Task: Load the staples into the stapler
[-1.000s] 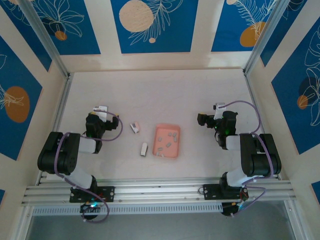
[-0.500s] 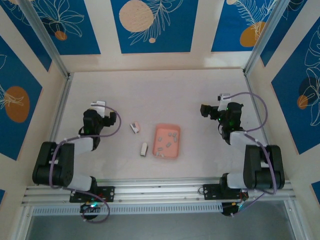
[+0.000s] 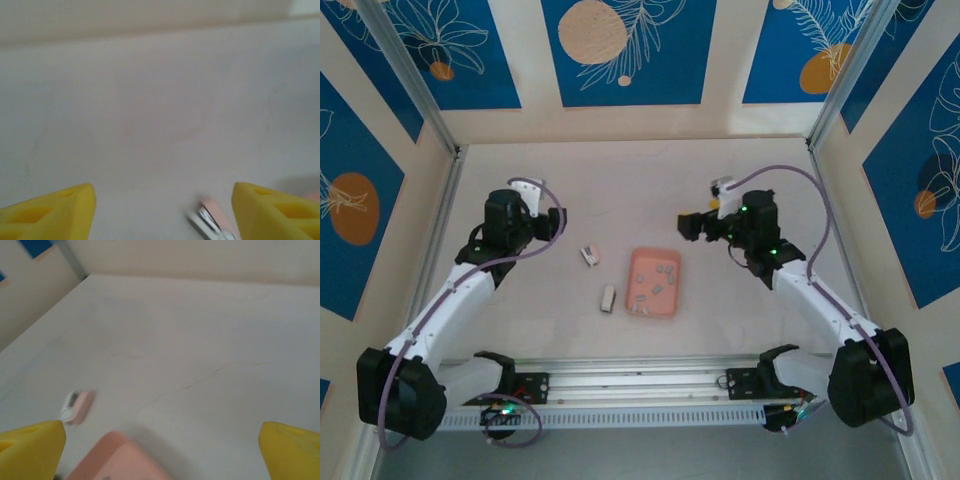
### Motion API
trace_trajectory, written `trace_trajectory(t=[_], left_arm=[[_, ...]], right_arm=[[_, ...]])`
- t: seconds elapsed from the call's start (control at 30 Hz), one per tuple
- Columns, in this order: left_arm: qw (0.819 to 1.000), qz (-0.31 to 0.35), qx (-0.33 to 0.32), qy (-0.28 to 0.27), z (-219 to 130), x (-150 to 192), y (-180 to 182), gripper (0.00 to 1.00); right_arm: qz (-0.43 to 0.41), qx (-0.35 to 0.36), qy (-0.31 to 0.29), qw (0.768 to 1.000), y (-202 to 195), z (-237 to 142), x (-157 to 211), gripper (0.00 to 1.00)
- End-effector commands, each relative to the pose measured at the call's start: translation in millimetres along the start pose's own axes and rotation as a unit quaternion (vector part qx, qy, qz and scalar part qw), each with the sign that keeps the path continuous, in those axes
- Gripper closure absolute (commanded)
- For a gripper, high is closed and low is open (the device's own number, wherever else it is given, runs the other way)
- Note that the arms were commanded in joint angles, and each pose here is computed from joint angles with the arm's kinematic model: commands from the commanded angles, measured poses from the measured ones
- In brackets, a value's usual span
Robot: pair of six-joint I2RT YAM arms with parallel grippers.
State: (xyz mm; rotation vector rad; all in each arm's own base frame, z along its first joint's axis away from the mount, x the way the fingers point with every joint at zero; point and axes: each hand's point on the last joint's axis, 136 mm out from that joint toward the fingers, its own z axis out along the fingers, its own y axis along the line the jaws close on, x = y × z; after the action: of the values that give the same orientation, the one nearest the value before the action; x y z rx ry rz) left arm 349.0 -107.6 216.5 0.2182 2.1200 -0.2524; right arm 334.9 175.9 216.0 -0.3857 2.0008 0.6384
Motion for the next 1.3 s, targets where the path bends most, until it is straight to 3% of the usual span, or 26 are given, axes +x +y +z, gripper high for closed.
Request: trace_trajectory(t=[0.0,0.23,0.4,0.6,0.77,1.27], left_arm=[[0.993,-0.040,-0.004,0.108,-15.5,41.7,-13.5,0.31],[0.972,-0.013,0.034,0.231,-22.9,96.5,-55.3,0.40],[0.958,-0.012,0.059,0.279,-23.4,124.5,-80.9,0.47],[0.948,-0.030,0.099,0.300,-19.5,147.6,-117.2,0.47],[0.942,-0.025,0.065,0.327,-6.5,153.4,-123.4,0.49],[0.927,-0.023,0.066,0.369,30.9,170.0,-147.2,0.55]], right_arm=[[0.058,0.025,0.027,0.998,16.9,2.8,5.6,0.01],[0.127,-0.026,0.074,0.989,72.8,13.9,33.5,0.01],[0.192,-0.073,0.132,0.970,95.0,15.6,72.2,0.01],[0.210,-0.064,0.130,0.967,89.6,8.4,88.5,0.01],[0.203,-0.054,0.126,0.969,86.1,4.6,89.2,0.01],[0.191,-0.048,0.133,0.971,83.5,1.4,94.8,0.01]])
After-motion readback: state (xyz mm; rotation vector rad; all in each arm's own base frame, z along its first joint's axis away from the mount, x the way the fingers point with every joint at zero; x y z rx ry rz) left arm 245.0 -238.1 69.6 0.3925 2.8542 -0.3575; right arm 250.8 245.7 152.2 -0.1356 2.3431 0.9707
